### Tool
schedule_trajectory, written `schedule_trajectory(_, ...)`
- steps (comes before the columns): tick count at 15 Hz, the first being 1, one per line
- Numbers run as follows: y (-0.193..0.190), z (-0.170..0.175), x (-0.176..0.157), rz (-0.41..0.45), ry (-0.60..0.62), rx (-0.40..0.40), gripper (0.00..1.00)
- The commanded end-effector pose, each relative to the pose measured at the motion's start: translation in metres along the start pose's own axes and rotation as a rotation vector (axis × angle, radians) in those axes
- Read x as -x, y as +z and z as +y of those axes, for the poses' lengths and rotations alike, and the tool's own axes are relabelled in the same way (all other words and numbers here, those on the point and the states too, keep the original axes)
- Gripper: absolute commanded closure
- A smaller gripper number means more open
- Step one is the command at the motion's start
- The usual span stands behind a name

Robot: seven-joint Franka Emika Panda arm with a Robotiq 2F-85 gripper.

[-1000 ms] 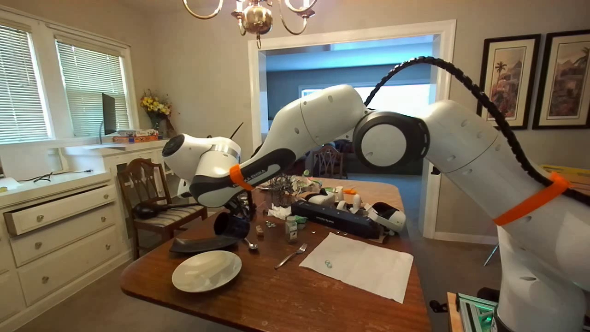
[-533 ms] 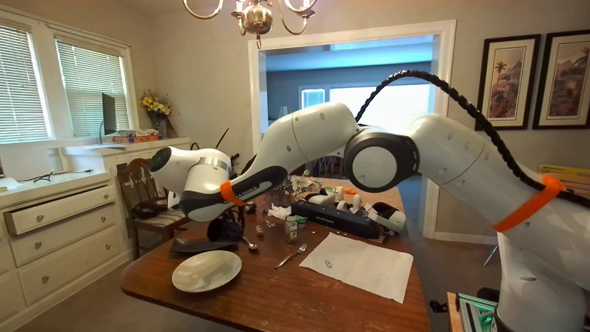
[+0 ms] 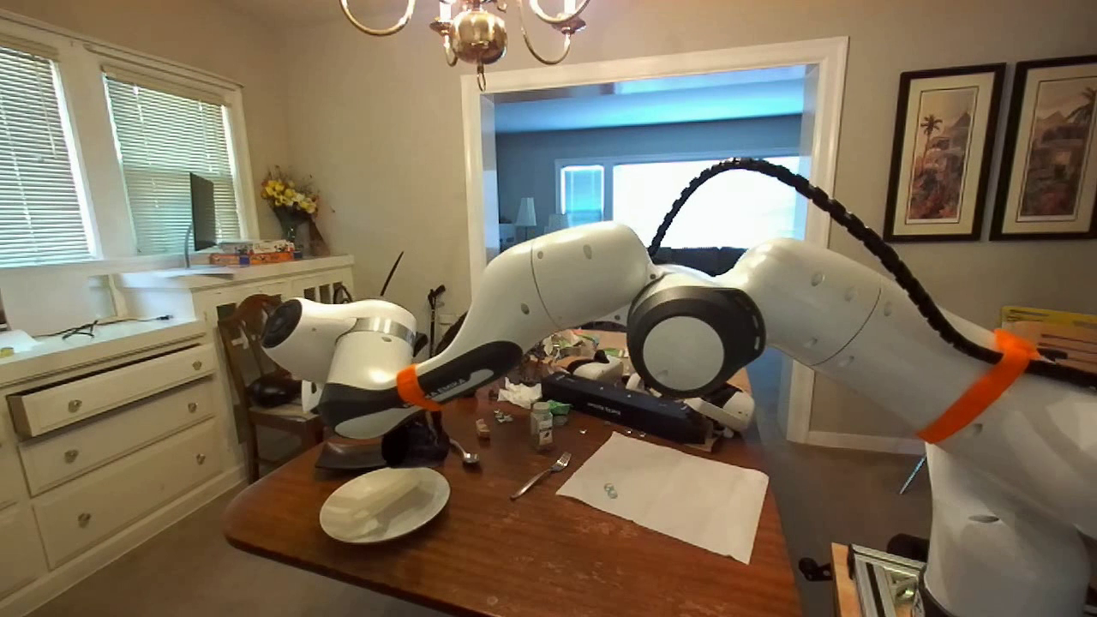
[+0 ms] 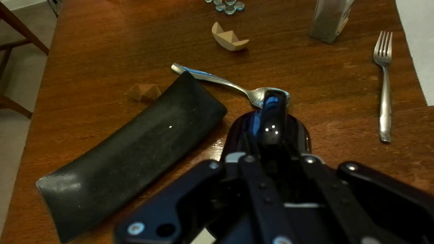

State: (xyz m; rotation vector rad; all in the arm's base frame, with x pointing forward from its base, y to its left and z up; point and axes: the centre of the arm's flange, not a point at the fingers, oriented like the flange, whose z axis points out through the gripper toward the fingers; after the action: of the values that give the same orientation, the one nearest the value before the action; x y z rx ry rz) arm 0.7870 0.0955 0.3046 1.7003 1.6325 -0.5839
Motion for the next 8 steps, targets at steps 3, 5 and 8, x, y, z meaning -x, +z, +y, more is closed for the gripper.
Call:
schedule_trajectory(3,-0.006,0.028,-0.016,-0.097,-0.082,0.015,0.95)
schedule_trajectory(5,-0.007,0.028,-0.023,-0.123,-0.110,0.017,0.95)
schedule_trajectory(8,-0.008,0.029,-0.032,-0.143,-0.136,0.021,0.95)
